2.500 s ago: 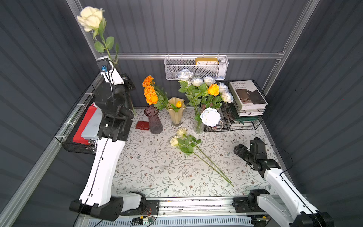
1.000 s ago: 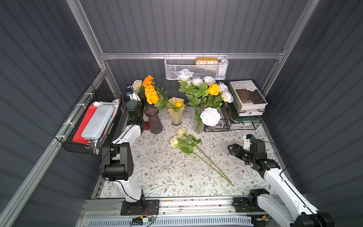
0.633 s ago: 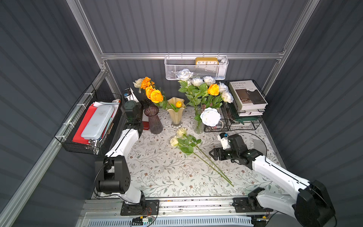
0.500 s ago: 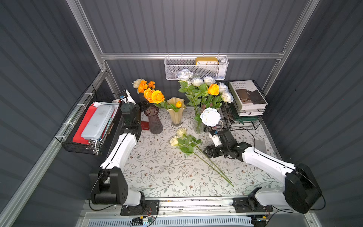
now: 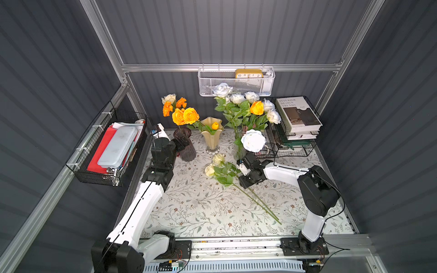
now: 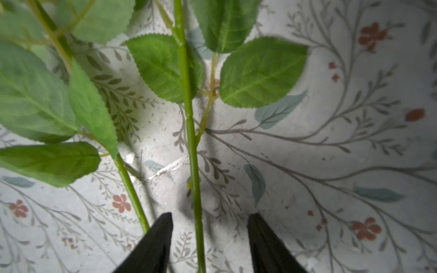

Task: Arrange the flowers in different vases according to their colors
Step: Pick up the flower at the center of the board.

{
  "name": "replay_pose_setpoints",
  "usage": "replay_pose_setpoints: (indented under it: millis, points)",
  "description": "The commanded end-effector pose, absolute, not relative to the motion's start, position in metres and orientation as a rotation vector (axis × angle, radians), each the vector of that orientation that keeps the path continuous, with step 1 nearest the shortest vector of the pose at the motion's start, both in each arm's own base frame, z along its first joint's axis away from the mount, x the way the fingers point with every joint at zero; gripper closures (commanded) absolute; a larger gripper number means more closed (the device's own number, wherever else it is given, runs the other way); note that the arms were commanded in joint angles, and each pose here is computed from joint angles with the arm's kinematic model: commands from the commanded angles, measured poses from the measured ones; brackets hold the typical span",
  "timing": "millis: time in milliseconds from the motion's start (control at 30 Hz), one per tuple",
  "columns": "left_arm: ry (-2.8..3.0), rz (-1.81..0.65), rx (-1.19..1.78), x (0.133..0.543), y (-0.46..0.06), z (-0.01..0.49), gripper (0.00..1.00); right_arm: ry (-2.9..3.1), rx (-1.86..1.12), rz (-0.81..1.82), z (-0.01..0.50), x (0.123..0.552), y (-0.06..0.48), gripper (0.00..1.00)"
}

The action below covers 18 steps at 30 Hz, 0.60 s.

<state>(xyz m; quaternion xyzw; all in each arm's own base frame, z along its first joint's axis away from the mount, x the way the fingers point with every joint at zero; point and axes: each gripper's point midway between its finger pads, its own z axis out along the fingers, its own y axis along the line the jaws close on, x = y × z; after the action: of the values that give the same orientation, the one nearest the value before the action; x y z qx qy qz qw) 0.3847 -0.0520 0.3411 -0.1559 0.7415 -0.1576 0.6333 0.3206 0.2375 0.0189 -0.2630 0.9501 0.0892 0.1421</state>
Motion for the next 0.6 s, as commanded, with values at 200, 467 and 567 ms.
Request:
replay_pose_setpoints:
  millis: [200, 467, 567]
  points:
    - [1.702, -0.458, -0.299, 0.339, -0.064, 0.351, 0.01, 2.732, -0.777, 0.166, 0.019, 0.332, 0.237, 0.97]
    - [1.652, -0.532, -0.187, 0.307, -0.075, 0.377, 0.01, 2.458, -0.778, 0.176, 0.106, 0.348, 0.253, 1.00]
    - [1.657, -0.623, -0.136, 0.296, -0.088, 0.377, 0.01, 2.379, -0.839, 0.198, 0.135, 0.337, 0.266, 1.00]
